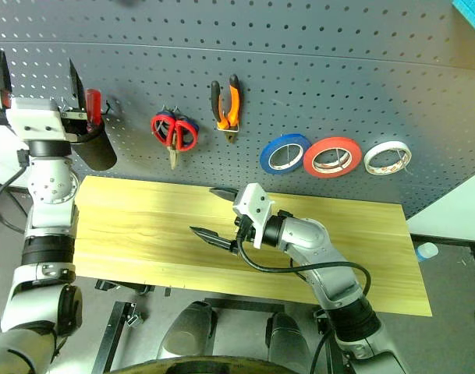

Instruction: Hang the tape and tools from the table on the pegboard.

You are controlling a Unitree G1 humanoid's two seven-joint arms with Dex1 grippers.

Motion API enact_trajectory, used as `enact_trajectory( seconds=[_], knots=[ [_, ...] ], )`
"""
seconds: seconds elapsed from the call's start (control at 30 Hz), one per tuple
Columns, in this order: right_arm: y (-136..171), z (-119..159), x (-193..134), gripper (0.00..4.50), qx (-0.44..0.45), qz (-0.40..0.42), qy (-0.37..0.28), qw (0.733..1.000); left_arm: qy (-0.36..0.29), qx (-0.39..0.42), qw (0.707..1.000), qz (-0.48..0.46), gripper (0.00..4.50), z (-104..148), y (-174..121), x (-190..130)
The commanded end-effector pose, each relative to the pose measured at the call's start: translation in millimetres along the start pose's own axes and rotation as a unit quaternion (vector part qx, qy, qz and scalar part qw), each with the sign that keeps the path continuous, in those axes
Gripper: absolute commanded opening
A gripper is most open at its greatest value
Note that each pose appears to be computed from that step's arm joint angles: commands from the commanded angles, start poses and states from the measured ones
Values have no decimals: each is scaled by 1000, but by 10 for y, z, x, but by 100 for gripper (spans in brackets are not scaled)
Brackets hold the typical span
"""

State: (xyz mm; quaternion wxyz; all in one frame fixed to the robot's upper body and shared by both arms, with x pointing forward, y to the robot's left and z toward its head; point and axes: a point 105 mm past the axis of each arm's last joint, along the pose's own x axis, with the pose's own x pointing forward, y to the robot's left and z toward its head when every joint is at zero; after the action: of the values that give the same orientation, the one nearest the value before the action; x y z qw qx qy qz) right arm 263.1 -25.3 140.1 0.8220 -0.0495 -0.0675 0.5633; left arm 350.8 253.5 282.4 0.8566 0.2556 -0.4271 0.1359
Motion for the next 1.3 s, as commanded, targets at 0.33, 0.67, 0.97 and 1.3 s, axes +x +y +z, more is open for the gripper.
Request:
enact_trajectory(
  seconds=[0.33,0.67,0.97,1.3],
  knots=[
    [-177,353,-204,450,-42,-68,-112,991,286,-363,771,-439,446,75,-1497,-1302],
    [-330,204,-277,450,-66,-106,-90,988,345,-382,719,-468,446,-96,-1504,-1521],
    [-369,24,-360,450,-65,-111,-57,990,401,-372,687,-479,446,-289,-1437,-2068],
    [-401,-150,-790,450,-48,-184,-17,982,360,-435,702,-434,446,10,-1315,-2111]
  ],
)
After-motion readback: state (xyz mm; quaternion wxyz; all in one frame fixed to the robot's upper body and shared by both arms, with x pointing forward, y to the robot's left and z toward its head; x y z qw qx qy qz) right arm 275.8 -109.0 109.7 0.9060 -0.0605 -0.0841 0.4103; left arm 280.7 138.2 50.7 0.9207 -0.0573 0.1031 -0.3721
